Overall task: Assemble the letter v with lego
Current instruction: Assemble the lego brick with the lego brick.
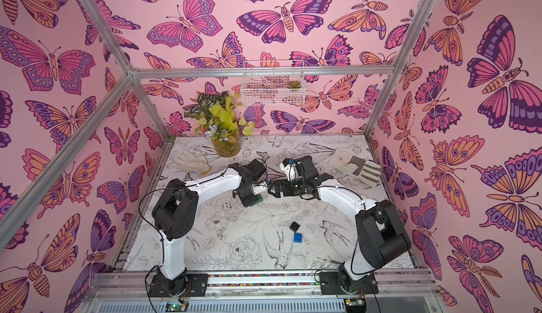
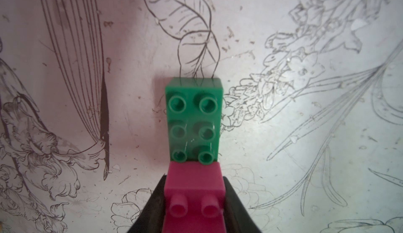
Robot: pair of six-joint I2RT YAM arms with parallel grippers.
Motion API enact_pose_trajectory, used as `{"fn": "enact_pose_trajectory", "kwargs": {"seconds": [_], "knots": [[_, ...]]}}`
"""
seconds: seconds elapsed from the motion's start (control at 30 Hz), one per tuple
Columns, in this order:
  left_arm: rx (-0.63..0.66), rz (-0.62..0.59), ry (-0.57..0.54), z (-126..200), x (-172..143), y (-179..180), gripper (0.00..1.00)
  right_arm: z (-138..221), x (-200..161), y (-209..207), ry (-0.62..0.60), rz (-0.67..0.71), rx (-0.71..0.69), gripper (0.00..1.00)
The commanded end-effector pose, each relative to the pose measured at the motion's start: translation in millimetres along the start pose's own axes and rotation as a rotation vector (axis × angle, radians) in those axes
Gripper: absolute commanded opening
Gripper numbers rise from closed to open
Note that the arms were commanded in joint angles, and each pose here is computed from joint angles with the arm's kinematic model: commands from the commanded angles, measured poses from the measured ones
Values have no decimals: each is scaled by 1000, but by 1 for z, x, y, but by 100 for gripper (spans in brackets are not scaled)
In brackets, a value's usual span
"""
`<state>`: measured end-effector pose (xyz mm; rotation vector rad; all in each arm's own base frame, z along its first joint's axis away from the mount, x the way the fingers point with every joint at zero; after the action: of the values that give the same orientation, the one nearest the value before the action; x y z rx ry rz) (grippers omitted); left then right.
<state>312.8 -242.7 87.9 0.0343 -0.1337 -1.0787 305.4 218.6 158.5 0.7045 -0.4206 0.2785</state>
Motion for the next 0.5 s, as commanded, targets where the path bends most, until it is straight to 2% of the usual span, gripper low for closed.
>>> {"fn": "enact_pose_trajectory", "kwargs": {"seconds": [0.0, 0.2, 0.47], "knots": [[-41, 28, -29, -6, 1, -4, 26, 0, -3, 1, 3, 9, -1, 99], [-30, 37, -108, 28, 6, 1, 26, 0, -3, 2, -2, 8, 5, 99], [-55, 49, -66, 19, -1, 3, 26, 1, -2, 4, -5, 13, 12, 99]]}}
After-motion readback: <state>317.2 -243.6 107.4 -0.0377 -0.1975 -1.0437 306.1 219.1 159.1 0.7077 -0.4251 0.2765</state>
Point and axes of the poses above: each gripper's point midway between its finger pads, its own z axis back along the fingers, its own y axis along the line the jaws close on, x = y × z, the point moved 5 cm from there along z, back along the fingers, and after that the axes turned 1 degree about -z, right-handed, at the moved point
